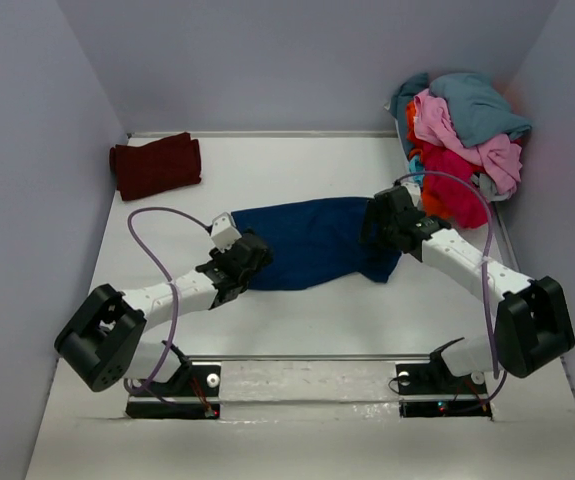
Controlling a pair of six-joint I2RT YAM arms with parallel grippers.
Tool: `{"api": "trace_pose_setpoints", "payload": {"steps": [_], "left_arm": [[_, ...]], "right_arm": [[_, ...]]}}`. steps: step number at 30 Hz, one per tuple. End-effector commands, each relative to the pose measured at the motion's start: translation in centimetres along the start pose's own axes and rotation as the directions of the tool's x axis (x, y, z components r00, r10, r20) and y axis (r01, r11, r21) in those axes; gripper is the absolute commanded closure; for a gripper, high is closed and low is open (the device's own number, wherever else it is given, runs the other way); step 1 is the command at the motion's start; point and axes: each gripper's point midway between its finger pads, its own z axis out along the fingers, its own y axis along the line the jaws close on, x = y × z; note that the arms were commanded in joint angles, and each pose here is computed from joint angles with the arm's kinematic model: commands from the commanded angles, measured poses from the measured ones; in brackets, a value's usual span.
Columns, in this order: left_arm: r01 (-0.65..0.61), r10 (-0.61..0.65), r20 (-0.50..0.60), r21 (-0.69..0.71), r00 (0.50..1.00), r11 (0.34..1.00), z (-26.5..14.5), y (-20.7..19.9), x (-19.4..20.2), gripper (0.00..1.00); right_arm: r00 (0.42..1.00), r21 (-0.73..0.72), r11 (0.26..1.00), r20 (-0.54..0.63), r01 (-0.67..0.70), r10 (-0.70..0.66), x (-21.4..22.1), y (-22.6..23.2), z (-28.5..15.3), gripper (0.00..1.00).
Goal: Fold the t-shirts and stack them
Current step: Flatten out the tshirt
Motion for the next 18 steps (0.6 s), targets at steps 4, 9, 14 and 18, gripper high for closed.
{"api": "trace_pose_setpoints", "payload": {"steps": [4, 9, 14, 18], "left_arm": [[0.001, -0.001, 0.006, -0.048, 1.000, 0.999, -0.3, 1.7, 1.2, 0.24], [-0.002, 0.000, -0.021, -0.072, 1.000, 0.997, 0.3, 2.9, 3.0, 0.24], [-0.032, 0.028, -0.048, -0.095, 0.998, 0.995, 1.1, 3.1, 4.6, 0.24], [-0.043, 0.038, -0.054, -0.099, 0.998, 0.994, 1.9, 3.0, 5.3, 0.24]], "right_arm": [[0.996, -0.006, 0.999, -0.071, -0.051, 0.050, 4.1, -1.2, -0.1, 0.00], [0.991, -0.006, 0.998, -0.120, -0.066, 0.065, 7.1, -1.9, 0.0, 0.00], [0.984, -0.015, 0.997, -0.162, -0.079, 0.076, 9.4, -2.1, 0.4, 0.00], [0.983, -0.022, 0.996, -0.168, -0.083, 0.079, 10.0, -1.9, 1.2, 0.02]]}}
